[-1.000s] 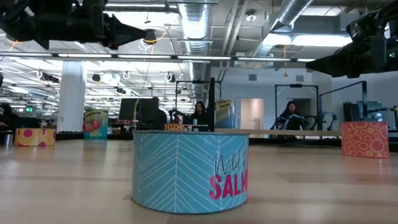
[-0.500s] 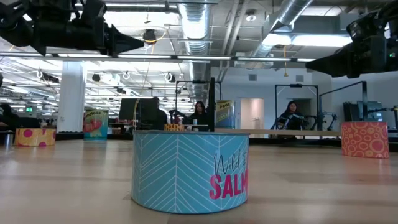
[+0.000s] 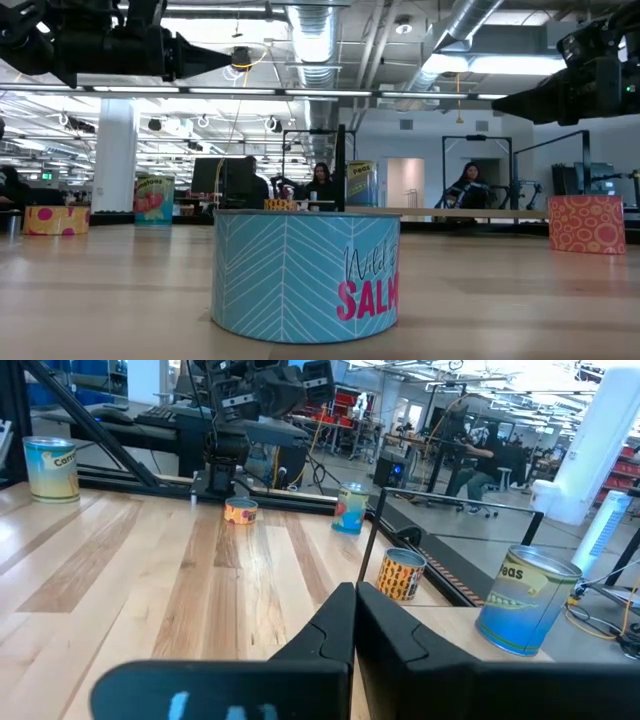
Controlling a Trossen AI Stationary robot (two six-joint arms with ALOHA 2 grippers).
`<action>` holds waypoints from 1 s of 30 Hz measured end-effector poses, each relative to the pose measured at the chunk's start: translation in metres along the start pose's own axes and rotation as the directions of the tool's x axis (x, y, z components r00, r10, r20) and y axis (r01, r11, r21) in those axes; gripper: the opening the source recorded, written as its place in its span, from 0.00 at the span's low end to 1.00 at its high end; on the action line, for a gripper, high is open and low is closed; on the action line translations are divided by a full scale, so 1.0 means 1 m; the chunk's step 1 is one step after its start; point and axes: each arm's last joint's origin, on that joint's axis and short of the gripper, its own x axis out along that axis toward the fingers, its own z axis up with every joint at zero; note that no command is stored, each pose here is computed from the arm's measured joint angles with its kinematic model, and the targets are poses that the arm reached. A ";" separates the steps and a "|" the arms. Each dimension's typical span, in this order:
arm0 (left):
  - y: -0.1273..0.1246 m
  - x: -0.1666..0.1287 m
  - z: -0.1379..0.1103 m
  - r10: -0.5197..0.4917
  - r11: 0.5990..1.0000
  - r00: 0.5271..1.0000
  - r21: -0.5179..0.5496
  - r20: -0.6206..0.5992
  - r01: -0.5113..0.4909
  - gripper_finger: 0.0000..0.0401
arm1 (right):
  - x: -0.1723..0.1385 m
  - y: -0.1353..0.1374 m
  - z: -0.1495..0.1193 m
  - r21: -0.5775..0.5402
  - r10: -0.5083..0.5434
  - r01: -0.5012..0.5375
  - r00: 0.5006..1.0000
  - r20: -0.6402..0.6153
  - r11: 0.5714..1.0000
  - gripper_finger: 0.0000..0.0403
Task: Pick and place cans onto a shelf
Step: Put the canned orange on the shelf
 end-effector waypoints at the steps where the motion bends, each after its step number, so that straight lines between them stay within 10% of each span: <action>1: 0.000 0.000 0.000 -0.003 1.000 1.000 -0.001 -0.002 0.003 0.00 | 0.000 0.000 0.000 0.000 0.000 0.000 1.000 0.000 1.000 0.08; 30: -0.001 0.000 0.000 -0.028 0.999 1.000 -0.020 0.004 0.028 0.00 | 0.000 -0.001 0.003 0.074 -0.008 0.004 0.999 0.044 0.997 0.08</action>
